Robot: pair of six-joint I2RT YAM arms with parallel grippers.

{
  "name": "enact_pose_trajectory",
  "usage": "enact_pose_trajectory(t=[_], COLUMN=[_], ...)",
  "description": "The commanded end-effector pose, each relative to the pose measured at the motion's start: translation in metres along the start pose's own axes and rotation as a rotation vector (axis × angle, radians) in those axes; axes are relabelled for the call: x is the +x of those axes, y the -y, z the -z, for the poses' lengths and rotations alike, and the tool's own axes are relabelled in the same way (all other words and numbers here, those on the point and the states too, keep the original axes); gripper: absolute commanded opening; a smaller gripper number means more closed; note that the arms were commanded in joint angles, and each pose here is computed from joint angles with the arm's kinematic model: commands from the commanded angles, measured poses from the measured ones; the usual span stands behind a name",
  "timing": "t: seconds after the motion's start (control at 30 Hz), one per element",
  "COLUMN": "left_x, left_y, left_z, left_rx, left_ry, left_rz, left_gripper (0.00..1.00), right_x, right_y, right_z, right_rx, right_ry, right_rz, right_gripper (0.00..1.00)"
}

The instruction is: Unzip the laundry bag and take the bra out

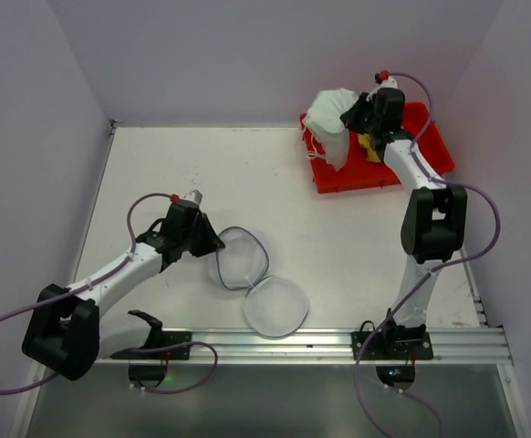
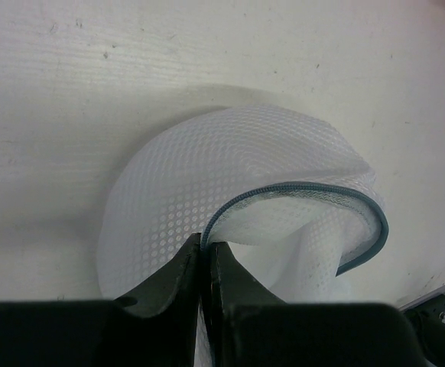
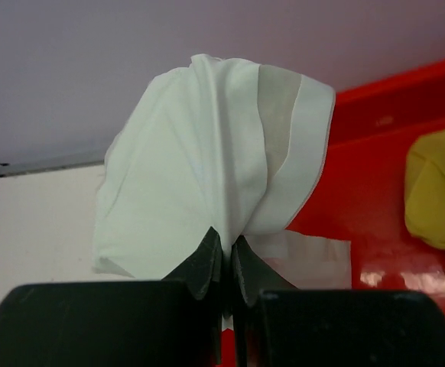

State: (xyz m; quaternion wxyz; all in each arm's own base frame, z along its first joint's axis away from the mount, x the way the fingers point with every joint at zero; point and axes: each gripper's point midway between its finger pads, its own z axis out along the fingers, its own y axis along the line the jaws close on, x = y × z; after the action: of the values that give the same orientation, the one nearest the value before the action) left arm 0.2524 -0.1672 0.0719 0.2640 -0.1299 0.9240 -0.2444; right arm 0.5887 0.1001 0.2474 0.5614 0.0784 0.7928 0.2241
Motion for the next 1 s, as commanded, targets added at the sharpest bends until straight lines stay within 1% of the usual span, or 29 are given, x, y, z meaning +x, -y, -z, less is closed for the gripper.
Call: enact_pose_trajectory(t=[0.0, 0.17, 0.27, 0.37, 0.43, 0.5, 0.53, 0.63, 0.83, 0.97], left_x=[-0.018, -0.018, -0.016, -0.017, -0.017, -0.014, -0.013, -0.008, -0.011, -0.014], left_y=[0.018, 0.016, 0.014, 0.013, 0.013, 0.012, 0.012, 0.009, 0.01, 0.011], left_z=[0.002, -0.002, -0.005, -0.005, -0.004, -0.004, -0.004, -0.004, -0.002, -0.004], left_rx=[0.054, 0.047, 0.039, 0.034, 0.034, 0.038, 0.044, 0.043, 0.043, 0.041], left_ry=[0.033, 0.026, 0.017, 0.02, 0.022, 0.018, 0.022, 0.014, 0.024, 0.024], left_rz=[-0.023, -0.035, -0.038, -0.039, -0.038, -0.032, -0.027, -0.015, -0.015, -0.016], left_gripper=[0.12, 0.12, 0.12, 0.12, 0.12, 0.12, 0.12, 0.12, 0.12, 0.12], right_x=[0.033, 0.095, 0.116, 0.114, 0.108, 0.104, 0.096, 0.084, 0.056, 0.058], right_y=[0.026, 0.061, 0.072, 0.087, 0.107, 0.109, 0.128, 0.137, 0.136, 0.117], right_z=[-0.012, -0.012, -0.007, 0.006, 0.017, 0.02, 0.026, 0.028, 0.025, 0.013], right_rx=[0.1, 0.254, 0.31, 0.383, 0.429, 0.422, 0.434, 0.44, 0.399, 0.296], right_ry=[-0.106, -0.288, -0.33, -0.304, -0.283, -0.28, -0.267, -0.243, -0.157, -0.185], right_rz=[-0.111, -0.221, -0.27, -0.296, -0.327, -0.369, -0.401, -0.41, -0.403, -0.396], right_gripper=[0.0, 0.0, 0.0, 0.0, 0.0, 0.0, 0.0, 0.0, 0.0, 0.0])
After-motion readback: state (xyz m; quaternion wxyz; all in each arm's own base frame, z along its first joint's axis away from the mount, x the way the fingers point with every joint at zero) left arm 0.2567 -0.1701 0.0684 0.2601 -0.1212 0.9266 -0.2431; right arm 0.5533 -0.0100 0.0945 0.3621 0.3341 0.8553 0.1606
